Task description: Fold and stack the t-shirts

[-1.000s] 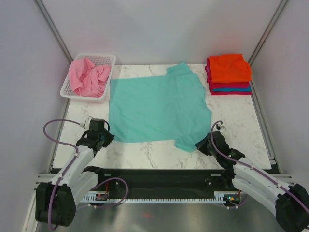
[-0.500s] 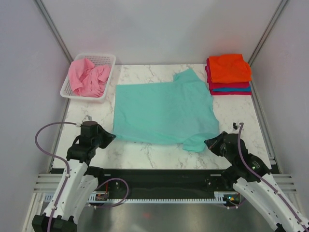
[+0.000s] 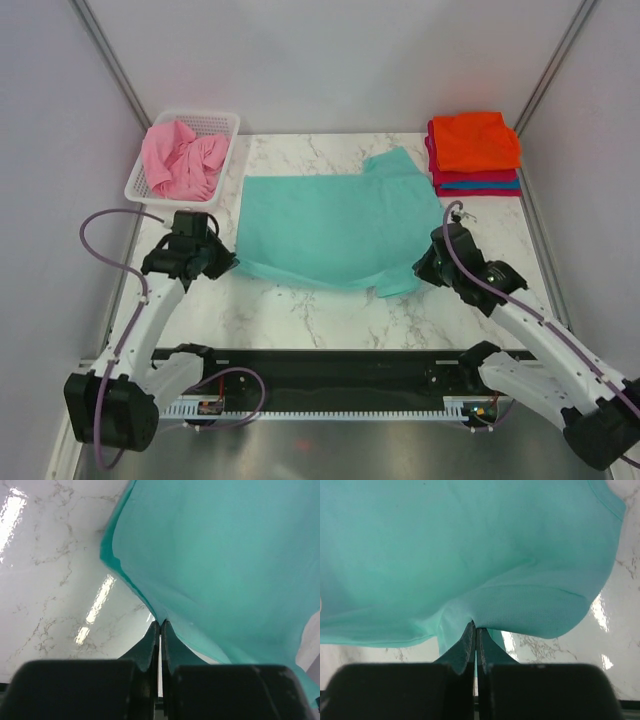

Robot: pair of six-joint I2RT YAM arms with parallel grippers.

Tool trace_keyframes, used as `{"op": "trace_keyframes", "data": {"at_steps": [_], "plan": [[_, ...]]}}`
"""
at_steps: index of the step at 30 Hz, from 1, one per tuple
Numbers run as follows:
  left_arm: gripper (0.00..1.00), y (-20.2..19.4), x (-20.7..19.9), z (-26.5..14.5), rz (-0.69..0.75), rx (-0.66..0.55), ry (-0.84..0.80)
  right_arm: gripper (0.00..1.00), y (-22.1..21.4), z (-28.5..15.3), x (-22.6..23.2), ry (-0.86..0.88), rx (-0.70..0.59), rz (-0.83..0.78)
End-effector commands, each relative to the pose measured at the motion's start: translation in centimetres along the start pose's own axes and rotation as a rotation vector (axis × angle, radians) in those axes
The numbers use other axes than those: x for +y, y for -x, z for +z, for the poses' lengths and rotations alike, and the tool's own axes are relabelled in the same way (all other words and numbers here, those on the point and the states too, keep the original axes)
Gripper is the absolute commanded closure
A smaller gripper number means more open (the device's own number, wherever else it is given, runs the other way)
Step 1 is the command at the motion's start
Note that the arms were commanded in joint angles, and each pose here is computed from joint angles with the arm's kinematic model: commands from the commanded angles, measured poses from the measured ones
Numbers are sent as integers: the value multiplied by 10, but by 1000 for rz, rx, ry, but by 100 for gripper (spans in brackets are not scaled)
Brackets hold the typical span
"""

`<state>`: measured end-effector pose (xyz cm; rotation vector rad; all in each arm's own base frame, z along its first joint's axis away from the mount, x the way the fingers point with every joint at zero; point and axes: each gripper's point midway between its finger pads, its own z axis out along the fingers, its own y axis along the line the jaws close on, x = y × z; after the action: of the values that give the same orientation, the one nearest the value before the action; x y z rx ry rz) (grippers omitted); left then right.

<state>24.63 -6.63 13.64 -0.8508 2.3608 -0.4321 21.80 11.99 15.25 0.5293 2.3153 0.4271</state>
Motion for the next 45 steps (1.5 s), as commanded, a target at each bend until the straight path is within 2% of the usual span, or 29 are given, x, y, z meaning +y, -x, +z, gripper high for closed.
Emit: {"op": "trace_keyframes", "data": {"at_steps": [1,13,23,24,25,27,28,31,32,35,37,38,39,41,42,45], "plan": [[98,26,-8,5,66,-49,22,100,29,17,25,39,-37,-70],[98,53,-4,81,72,54,148,100,74,100,27,-25,32,-130],[98,65,-3,121,39,124,178,100,96,164,13,-94,86,-136],[96,66,-4,123,38,131,175,91,105,167,13,-95,75,-133],[87,66,-5,126,40,141,171,78,108,171,11,-98,77,-134],[72,69,-15,130,44,186,143,43,128,182,7,-108,64,-123],[50,70,-24,129,50,203,112,28,135,182,4,-126,64,-131],[25,91,-42,113,89,161,82,22,174,173,2,-163,8,-141],[23,98,-46,105,116,144,78,21,186,161,8,-158,-29,-150],[20,110,-46,81,170,80,84,21,194,128,25,-95,-82,-152],[21,111,-46,63,195,46,69,21,170,125,22,-68,-50,-152],[21,102,-40,61,216,62,71,21,159,114,35,-14,-46,-157],[22,98,-39,58,233,68,59,22,133,119,24,-24,2,-155],[24,85,-36,51,273,91,28,24,106,121,38,52,34,-155],[26,81,-36,49,291,94,17,25,85,127,30,43,75,-155],[28,67,-26,44,350,99,12,29,55,142,38,68,133,-188]]}}
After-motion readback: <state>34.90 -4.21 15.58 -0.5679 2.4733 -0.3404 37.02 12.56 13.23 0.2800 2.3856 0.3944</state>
